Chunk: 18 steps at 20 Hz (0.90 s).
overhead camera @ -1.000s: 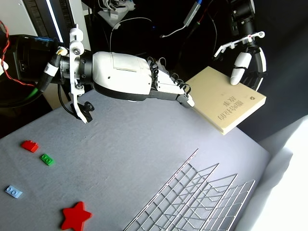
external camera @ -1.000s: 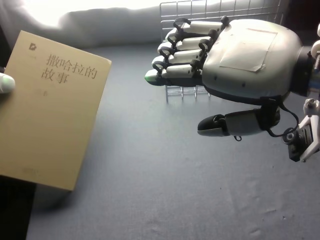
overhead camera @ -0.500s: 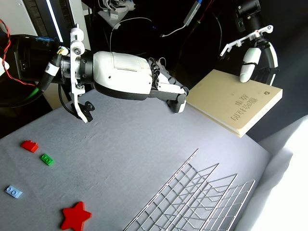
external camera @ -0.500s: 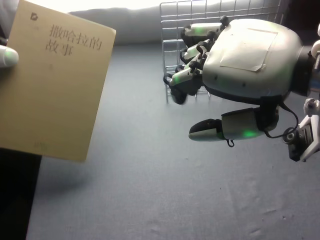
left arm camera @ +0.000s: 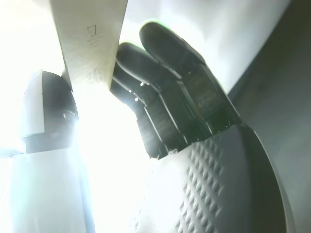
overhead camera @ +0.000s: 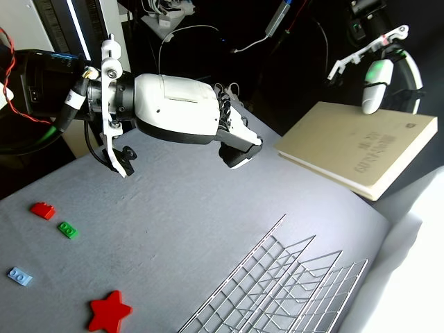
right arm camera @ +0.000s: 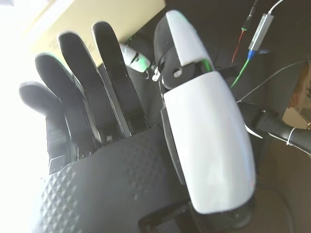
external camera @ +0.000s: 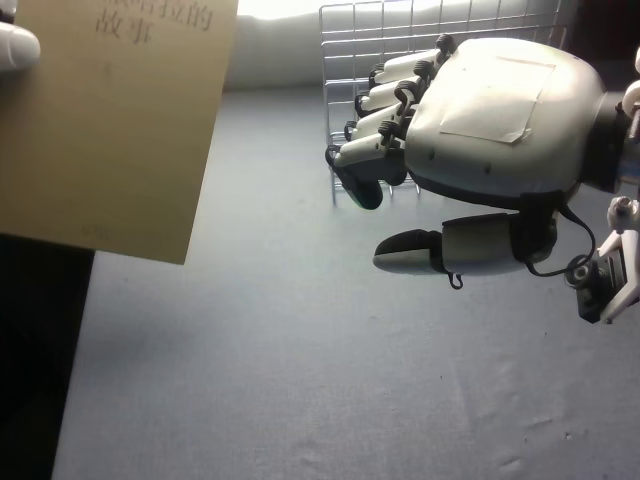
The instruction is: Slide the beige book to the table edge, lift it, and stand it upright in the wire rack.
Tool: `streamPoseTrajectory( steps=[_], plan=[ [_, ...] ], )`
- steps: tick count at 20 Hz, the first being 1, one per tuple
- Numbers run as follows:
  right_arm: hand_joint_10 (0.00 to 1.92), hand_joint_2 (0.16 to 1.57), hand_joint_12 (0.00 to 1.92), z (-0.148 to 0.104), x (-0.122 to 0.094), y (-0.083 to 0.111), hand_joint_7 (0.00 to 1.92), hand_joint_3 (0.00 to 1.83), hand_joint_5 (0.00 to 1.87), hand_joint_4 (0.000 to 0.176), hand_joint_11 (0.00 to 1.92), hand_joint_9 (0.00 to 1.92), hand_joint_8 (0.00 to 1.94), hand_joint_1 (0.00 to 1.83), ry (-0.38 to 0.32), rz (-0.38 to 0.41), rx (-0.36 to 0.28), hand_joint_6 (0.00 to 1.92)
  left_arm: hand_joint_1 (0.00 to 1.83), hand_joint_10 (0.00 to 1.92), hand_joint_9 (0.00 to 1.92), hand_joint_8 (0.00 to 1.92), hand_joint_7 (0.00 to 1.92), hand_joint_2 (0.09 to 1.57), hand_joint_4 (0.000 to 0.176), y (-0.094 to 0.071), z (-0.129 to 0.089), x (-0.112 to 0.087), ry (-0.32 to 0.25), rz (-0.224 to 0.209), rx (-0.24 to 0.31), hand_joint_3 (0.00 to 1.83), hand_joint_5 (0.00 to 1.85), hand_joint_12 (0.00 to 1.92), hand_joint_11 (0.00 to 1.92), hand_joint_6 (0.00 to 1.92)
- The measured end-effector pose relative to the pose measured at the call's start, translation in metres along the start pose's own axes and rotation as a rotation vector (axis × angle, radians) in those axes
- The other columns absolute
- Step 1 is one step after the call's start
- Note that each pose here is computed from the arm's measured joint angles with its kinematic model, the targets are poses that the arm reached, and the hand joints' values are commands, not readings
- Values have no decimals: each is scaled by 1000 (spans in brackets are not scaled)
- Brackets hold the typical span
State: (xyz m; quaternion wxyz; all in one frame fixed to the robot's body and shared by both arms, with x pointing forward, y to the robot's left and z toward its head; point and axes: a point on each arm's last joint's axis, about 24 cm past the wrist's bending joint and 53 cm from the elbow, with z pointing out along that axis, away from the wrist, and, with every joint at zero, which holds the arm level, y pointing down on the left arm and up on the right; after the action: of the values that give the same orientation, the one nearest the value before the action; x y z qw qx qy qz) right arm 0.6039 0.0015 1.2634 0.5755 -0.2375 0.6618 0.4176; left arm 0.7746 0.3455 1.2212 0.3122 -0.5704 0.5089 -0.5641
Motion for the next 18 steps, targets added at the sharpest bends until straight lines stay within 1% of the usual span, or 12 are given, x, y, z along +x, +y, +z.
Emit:
streamPoseTrajectory(
  steps=[1,2,3,5,6,8,10,12,13,14,17,18],
  plan=[
    [1551,1209,1921,0,0,0,609,0,545,0,348,475,1268,497,0,0,0,1196,1389,1167,1045,932,1040,1095,0,-5,1,3,6,10,13,0,903,1359,856,847],
    [1545,1211,1921,0,0,0,616,0,548,0,348,483,1265,496,0,0,0,1196,1393,1131,1074,893,1068,1080,0,-6,1,6,10,9,16,0,933,1333,875,787],
    [1558,1230,1921,0,0,0,581,4,511,0,341,446,1266,445,0,0,0,1219,1381,1224,990,996,991,1111,0,-7,1,10,16,14,20,4,870,1338,852,894],
    [1504,1234,1921,0,0,0,626,2,565,0,327,475,1162,405,0,0,0,1082,1378,1273,949,1027,971,1124,0,-6,2,16,30,28,20,1,855,1383,815,933],
    [1511,1227,1921,0,0,0,642,0,581,0,328,480,1157,421,0,0,0,1070,1378,1271,953,1030,970,1125,0,-6,3,18,35,31,21,1,847,1390,824,938],
    [1534,1237,1921,0,0,0,653,1,571,0,356,482,1166,380,0,0,0,1123,1375,1285,943,1030,965,1131,0,-8,3,19,38,31,25,0,825,1395,803,977],
    [1565,1236,1921,0,0,0,619,0,534,0,377,462,1227,394,0,0,0,1180,1379,1252,963,987,989,1118,0,-8,3,19,40,35,26,0,863,1377,819,933],
    [1529,1237,1921,0,0,0,605,0,530,0,323,451,1208,410,0,0,0,1159,1378,1274,950,1027,970,1124,0,-12,5,20,41,59,37,1,853,1400,814,942],
    [1525,1239,1921,0,0,0,607,1,531,0,320,452,1203,400,0,0,0,1150,1375,1296,935,1055,955,1132,0,-15,6,21,46,63,45,1,832,1418,800,968],
    [1530,1243,1921,0,0,0,607,3,533,0,322,456,1197,374,-1,0,-1,1145,1373,1312,921,1075,946,1138,0,-20,7,25,59,78,62,1,823,1436,795,982],
    [1559,1239,1921,0,0,0,610,0,556,0,299,457,1210,382,1,0,0,1138,1374,1293,932,1056,954,1136,0,-33,10,30,68,83,116,0,817,1440,793,1002],
    [1526,1234,1921,0,0,0,629,0,567,0,306,470,1192,379,0,0,0,1124,1374,1301,931,1057,953,1136,0,-38,12,32,68,79,131,0,822,1444,795,994]
  ],
)
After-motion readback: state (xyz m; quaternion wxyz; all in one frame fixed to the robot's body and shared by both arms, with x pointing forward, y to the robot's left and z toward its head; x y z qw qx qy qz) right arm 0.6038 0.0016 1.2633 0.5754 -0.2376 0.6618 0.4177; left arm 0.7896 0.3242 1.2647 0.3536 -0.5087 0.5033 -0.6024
